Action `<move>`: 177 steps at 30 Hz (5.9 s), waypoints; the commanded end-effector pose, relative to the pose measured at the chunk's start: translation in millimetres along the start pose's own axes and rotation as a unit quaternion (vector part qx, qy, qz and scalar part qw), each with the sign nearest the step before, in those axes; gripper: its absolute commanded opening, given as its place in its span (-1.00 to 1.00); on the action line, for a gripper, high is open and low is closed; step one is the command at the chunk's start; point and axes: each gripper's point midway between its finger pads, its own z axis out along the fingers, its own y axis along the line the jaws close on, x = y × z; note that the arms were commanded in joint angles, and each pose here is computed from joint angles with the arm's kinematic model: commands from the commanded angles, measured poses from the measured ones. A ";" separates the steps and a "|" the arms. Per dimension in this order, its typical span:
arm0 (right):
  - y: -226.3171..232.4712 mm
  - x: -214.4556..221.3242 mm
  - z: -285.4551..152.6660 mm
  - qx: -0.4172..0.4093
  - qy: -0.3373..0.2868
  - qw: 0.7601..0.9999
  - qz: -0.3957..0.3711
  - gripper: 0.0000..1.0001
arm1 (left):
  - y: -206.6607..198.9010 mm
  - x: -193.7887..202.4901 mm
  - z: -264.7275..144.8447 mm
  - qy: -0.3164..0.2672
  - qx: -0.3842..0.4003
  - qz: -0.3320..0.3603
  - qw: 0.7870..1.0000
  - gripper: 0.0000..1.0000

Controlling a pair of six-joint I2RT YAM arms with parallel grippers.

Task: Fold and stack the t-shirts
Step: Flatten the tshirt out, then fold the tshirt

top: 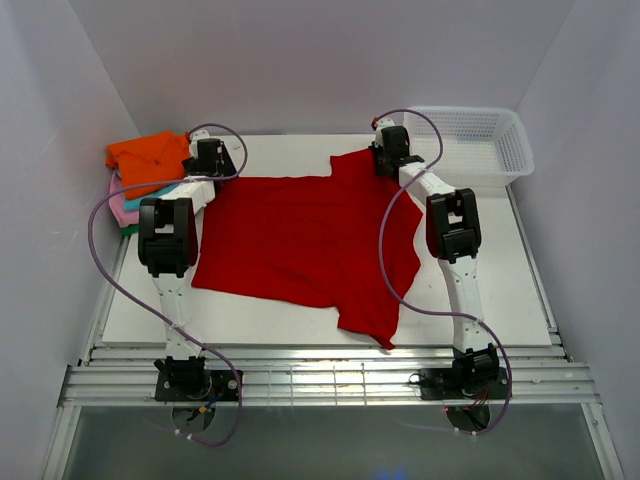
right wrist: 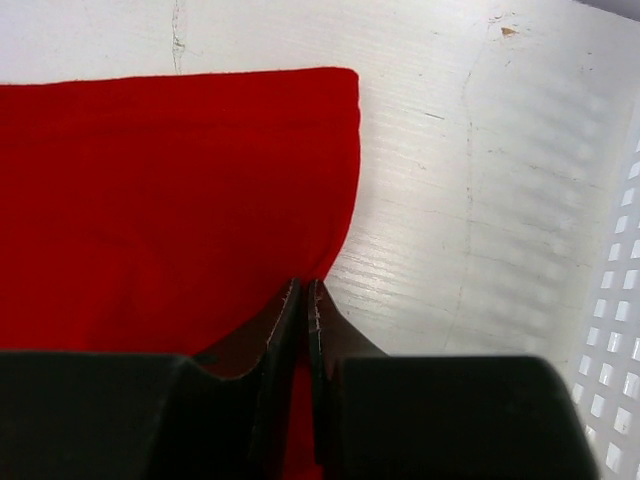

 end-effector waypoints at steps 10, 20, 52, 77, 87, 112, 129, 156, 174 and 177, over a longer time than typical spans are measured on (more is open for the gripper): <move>3.5 -26.7 -25.7 -0.012 -0.016 1.000 -0.012 -0.74 | 5.3 -4.4 20.6 -0.004 -0.011 0.012 1.000 0.72; 9.7 -25.7 -32.7 -0.015 -0.013 1.000 -0.016 -0.75 | -2.6 -16.7 32.3 -0.015 -0.006 0.016 1.000 -0.36; 18.3 -11.6 -32.5 -0.020 0.010 0.999 -0.024 -0.77 | 12.5 18.7 29.3 0.034 -0.033 0.017 0.999 -0.81; 26.3 -41.9 -123.7 -0.050 -0.009 0.998 -0.034 -0.85 | 11.3 -54.8 -55.2 -0.089 0.022 -0.037 0.995 -0.87; 40.8 -6.6 -164.4 -0.060 0.038 0.997 -0.039 -0.84 | 24.7 -34.8 -86.1 -0.075 0.024 -0.057 0.995 -0.86; 60.0 72.7 -244.2 -0.050 0.118 0.991 -0.038 -0.85 | 55.9 26.9 -118.2 -0.018 -0.003 -0.064 0.998 -0.85; 52.2 83.1 -280.5 -0.010 0.103 0.994 -0.023 -0.15 | 73.1 37.4 -160.3 -0.050 -0.110 -0.048 0.992 0.80; 138.2 13.4 -151.1 -0.191 0.038 0.981 -0.018 0.03 | -252.8 110.5 -177.5 0.059 0.348 0.029 0.935 -1.00; 146.0 47.5 -143.5 -0.208 0.084 0.974 -0.001 -0.13 | -249.4 131.0 -195.8 0.082 0.358 0.018 0.930 -1.00; 145.6 51.3 -145.2 -0.206 0.088 0.974 0.000 -0.15 | -249.3 137.8 -197.0 0.089 0.358 0.018 0.929 -1.00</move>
